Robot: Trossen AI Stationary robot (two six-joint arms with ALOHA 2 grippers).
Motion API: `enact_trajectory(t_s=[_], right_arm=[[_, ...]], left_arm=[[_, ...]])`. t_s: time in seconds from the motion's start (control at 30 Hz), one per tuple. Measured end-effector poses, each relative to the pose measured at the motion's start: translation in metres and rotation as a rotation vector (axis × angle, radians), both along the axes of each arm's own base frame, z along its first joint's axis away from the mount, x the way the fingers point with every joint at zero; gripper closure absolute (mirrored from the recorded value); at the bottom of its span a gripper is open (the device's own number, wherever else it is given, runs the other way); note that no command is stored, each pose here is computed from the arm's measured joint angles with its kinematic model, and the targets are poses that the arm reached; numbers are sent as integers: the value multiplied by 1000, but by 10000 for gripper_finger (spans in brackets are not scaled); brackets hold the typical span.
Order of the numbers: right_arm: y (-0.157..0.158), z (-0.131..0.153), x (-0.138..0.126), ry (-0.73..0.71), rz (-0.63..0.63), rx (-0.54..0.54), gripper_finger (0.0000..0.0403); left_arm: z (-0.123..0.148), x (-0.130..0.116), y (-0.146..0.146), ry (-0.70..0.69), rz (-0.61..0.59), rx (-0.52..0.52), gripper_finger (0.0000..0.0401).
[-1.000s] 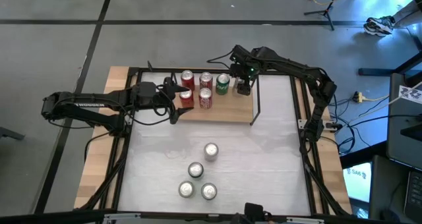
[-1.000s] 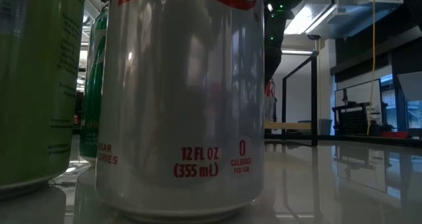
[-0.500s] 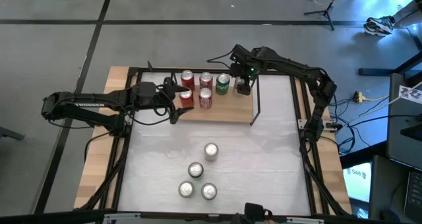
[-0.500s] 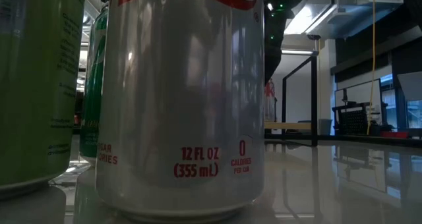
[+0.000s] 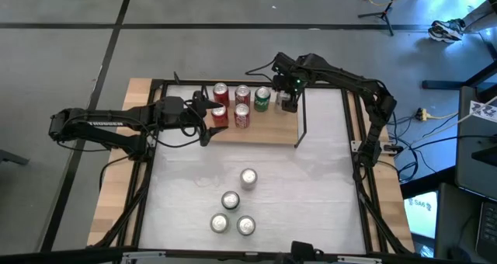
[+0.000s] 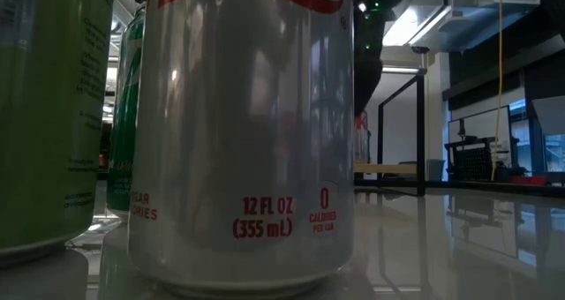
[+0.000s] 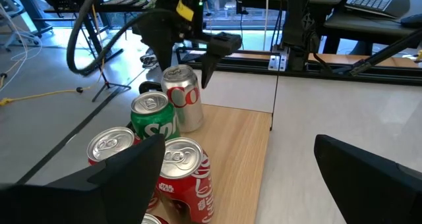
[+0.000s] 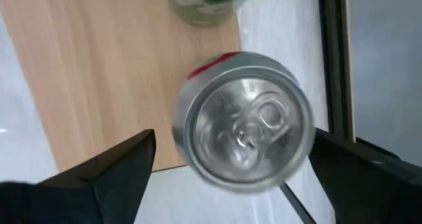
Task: Place canned beverage on shelf
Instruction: Put the silver soda can on the shelf aligned with the other silver soda can
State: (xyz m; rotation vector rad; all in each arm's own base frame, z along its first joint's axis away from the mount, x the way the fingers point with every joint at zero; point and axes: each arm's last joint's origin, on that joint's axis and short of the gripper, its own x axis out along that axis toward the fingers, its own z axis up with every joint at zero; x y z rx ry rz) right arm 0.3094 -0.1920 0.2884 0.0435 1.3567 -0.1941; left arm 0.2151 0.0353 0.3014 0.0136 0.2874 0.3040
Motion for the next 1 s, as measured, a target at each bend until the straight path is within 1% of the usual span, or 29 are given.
enact_trajectory(t_s=[0.13, 0.27, 0.4, 0.57, 0.7, 1.0], right_arm=[[2, 14, -3, 14, -5, 10, 21], [4, 35, -3, -13, -13, -4, 22], [11, 57, 1, -58, -36, -47, 22], [36, 83, 12, -121, 31, -100, 22], [62, 96, 23, -186, 71, -110, 22], [118, 99, 40, -216, 180, -69, 22]], left_arm=[[0, 0, 0, 0, 0, 0, 22], [0, 0, 0, 0, 0, 0, 22], [0, 0, 0, 0, 0, 0, 22], [0, 0, 0, 0, 0, 0, 22], [0, 0, 0, 0, 0, 0, 22], [0, 0, 0, 0, 0, 0, 22]])
